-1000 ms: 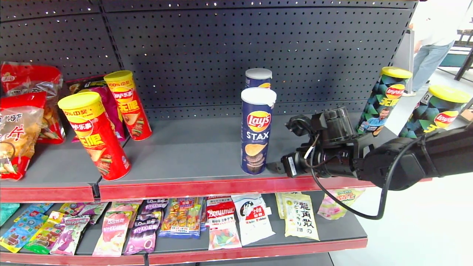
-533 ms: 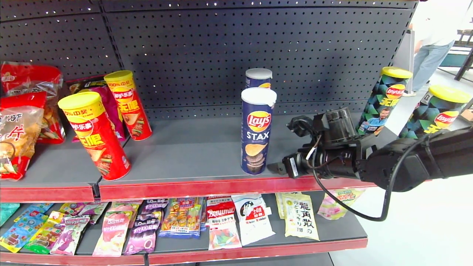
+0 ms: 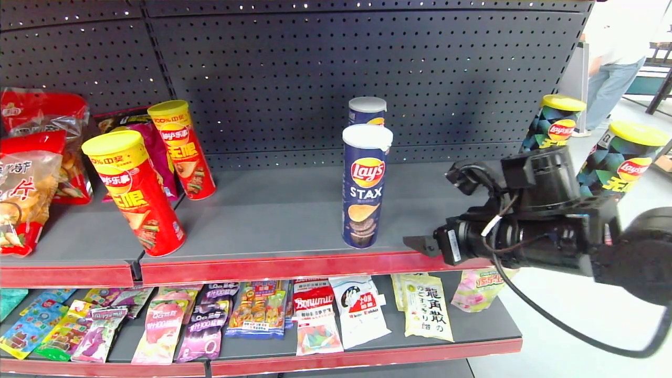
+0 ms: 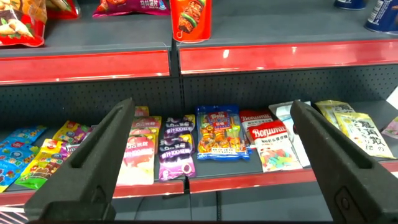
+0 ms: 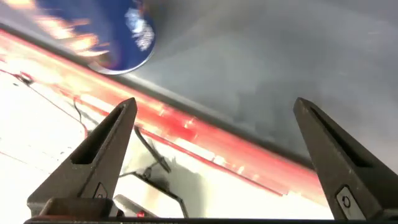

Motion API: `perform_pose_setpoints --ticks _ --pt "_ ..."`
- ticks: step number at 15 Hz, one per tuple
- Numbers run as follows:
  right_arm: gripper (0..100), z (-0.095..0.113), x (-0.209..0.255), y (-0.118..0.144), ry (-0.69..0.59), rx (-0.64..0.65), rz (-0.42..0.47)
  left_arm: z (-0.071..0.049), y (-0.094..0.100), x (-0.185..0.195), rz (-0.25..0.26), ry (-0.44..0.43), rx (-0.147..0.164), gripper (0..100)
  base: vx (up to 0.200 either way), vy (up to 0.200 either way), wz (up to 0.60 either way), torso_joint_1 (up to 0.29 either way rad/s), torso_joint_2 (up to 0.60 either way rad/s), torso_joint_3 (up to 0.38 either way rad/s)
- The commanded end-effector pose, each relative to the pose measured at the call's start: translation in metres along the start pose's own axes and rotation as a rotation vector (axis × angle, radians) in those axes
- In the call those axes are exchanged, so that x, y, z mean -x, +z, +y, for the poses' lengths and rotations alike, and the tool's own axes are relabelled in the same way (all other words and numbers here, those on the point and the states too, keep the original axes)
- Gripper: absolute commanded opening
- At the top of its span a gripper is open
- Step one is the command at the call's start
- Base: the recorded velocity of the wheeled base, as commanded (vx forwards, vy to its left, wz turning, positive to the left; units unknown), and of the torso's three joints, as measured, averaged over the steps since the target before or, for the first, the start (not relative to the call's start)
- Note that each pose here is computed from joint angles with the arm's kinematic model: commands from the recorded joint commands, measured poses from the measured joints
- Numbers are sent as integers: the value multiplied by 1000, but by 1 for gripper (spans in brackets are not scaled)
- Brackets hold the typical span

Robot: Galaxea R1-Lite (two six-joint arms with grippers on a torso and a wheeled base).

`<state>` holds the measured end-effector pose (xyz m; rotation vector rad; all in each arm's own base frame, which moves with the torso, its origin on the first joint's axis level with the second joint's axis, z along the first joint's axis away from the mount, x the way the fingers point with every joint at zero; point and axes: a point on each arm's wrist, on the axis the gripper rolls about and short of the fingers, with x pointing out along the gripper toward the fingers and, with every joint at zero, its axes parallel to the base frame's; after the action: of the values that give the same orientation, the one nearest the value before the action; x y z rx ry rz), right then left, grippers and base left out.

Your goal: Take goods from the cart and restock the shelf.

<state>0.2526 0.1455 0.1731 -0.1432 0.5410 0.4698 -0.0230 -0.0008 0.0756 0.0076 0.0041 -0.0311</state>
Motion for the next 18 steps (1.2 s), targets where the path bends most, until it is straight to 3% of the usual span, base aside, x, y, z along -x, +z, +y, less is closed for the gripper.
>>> perform_pose_setpoints --ticks 1,3,5,9,11,15,17,18 --pt "100 2 74 -4 17 5 -142 0 0 0 0 0 0 100 0 0 0 0 0 0" --pt "100 -1 112 -17 17 6 -213 0 0 0 0 0 0 100 0 0 0 0 0 0" --pt "100 -8 152 -46 -52 11 -283 0 0 0 0 0 0 100 0 0 0 0 0 0" --pt "100 -44 183 -97 -445 -131 -292 0 0 0 0 0 0 100 0 0 0 0 0 0" --pt "100 -43 198 -129 -574 -179 -311 0 0 0 0 0 0 100 0 0 0 0 0 0" --pt "100 -17 206 -204 -557 -154 -395 0 0 0 0 0 0 100 0 0 0 0 0 0" --pt "100 -5 210 -235 -541 -108 -439 0 0 0 0 0 0 100 0 0 0 0 0 0" --pt "100 -2 216 -238 -473 -87 -460 0 0 0 0 0 0 100 0 0 0 0 0 0"
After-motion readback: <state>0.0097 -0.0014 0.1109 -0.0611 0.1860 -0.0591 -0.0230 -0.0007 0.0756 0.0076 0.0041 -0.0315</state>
